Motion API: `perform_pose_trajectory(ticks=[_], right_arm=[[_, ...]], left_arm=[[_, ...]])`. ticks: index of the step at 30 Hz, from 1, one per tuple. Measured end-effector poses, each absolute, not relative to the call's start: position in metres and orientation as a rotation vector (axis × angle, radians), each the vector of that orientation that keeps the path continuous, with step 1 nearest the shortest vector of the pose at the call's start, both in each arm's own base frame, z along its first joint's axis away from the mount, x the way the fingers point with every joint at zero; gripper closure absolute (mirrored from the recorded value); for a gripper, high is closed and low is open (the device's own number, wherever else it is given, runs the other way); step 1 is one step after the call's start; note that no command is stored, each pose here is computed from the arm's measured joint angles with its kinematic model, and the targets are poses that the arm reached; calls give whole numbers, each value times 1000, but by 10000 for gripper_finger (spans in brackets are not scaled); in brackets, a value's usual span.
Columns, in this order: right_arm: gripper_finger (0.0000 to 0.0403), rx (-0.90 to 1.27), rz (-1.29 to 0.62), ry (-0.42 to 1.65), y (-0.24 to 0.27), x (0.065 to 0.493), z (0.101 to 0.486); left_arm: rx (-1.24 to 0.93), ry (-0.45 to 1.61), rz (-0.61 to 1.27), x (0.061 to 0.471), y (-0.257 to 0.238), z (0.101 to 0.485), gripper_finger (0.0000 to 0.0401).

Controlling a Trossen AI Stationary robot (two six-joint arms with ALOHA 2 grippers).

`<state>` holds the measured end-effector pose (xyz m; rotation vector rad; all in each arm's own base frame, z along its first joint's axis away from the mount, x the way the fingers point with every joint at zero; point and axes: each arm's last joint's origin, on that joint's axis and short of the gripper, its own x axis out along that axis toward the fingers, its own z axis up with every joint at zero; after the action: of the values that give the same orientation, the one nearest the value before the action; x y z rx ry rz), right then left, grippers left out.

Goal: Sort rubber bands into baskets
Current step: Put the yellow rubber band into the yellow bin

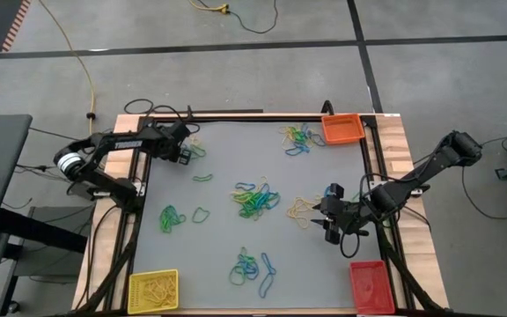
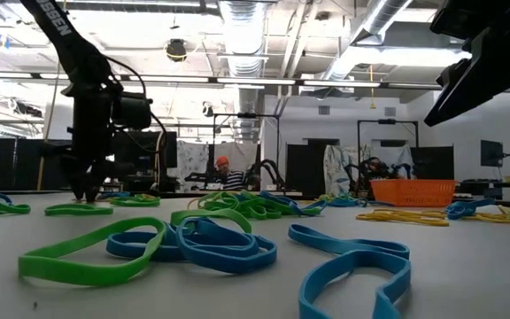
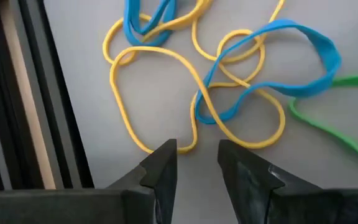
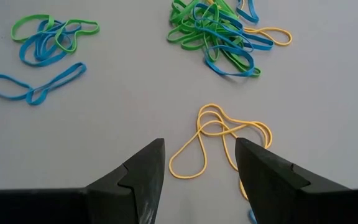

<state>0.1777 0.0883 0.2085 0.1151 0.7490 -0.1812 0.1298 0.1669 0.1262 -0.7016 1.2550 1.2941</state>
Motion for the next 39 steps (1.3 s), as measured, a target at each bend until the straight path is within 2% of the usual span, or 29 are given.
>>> perform_pose_trajectory(ticks=[6,9,39], right_arm=[[179,115,-181,749,88,178,209],[179,115,-181,749,88,178,208],[179,115,-181,749,88,178,209]], left_arm=[[-715,1267,1249,128,164,140,285],[-726,1210,1238,130,166,145,285],[-700,1249,1227,127,169,143,285]])
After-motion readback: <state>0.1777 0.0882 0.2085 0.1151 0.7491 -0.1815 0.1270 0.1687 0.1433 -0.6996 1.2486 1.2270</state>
